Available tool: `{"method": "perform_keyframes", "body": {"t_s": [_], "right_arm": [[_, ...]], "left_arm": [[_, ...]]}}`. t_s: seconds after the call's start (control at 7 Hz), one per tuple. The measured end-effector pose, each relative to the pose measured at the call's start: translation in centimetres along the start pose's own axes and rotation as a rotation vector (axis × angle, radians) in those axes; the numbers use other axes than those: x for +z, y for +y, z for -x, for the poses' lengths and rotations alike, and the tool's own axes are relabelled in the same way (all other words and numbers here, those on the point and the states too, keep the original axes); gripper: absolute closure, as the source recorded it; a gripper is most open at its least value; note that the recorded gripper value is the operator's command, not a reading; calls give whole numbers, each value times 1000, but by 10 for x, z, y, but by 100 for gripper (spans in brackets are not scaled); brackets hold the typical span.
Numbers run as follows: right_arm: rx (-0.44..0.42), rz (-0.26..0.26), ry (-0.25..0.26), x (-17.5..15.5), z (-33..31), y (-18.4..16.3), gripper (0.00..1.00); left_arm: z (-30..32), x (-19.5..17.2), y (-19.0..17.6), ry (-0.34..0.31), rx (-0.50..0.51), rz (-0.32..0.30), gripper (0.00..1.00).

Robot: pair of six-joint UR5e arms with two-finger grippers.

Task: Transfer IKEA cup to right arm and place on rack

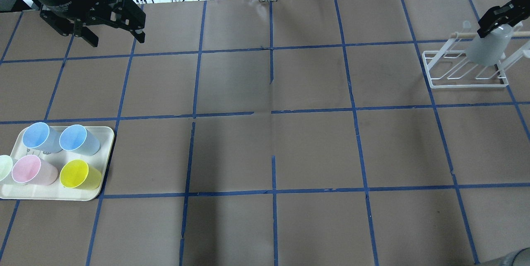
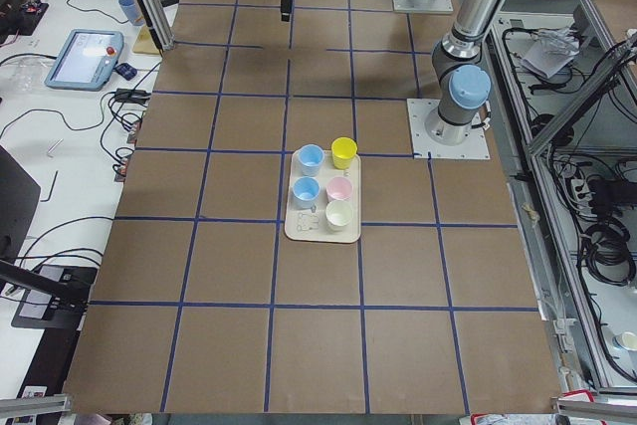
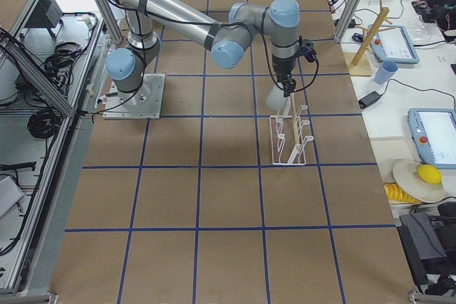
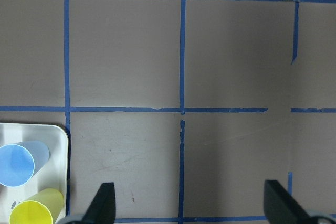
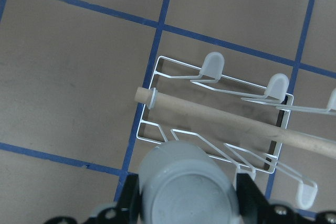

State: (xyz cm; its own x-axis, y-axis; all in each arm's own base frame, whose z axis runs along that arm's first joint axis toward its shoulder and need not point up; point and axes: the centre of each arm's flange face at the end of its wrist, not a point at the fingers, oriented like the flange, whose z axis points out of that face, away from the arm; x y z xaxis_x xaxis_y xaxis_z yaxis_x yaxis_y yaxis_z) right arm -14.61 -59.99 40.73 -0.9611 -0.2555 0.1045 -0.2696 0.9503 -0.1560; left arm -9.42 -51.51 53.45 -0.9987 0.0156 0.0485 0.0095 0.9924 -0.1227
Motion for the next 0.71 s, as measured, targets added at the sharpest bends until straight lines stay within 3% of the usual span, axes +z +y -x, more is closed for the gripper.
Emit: {"method": "perform_keyframes", "body": {"t_s": [0.57,0.71], "right_arm": [[1,21,-18,25,-3,-2,57],[2,26,-20,28,-4,-2,46]], "left_arm": [[0,0,0,-1,2,-2,0],[0,0,0,-1,0,-3,0]]}}
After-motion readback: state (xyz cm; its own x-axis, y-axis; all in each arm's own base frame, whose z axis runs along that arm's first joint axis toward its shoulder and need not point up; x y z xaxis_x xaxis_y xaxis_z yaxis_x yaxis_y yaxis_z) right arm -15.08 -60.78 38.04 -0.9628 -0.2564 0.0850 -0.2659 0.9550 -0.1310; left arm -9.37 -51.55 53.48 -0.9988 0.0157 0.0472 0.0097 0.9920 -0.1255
